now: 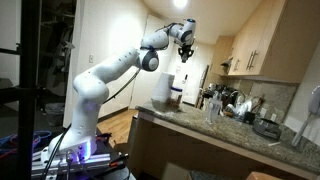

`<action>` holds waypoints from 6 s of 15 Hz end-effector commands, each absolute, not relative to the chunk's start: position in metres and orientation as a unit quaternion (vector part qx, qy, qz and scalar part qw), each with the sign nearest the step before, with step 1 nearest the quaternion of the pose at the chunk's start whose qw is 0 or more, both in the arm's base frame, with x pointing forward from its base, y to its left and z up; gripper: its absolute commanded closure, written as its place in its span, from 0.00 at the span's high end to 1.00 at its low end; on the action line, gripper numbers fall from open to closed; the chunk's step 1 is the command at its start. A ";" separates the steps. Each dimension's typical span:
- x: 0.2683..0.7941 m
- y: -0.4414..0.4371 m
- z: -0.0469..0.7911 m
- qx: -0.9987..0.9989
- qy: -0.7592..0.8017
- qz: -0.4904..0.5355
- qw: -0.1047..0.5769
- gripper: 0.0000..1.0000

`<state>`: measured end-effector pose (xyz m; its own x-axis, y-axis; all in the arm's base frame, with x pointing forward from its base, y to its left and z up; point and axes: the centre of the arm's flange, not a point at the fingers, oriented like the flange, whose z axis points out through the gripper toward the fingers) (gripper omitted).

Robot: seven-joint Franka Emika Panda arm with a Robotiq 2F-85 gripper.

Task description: Take the bottle on the tissue roll and put it on the table, then take the object and put it on the bottle

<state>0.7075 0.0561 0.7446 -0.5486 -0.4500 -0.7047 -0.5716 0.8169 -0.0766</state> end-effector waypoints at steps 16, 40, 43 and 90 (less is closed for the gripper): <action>0.603 0.321 0.944 -0.284 0.685 0.106 0.662 0.25; 0.622 0.079 0.702 -0.025 0.868 0.156 0.470 0.50; 0.631 0.042 0.682 -0.004 0.880 0.111 0.462 0.25; 0.646 -0.142 0.379 -0.154 0.936 0.052 0.311 0.25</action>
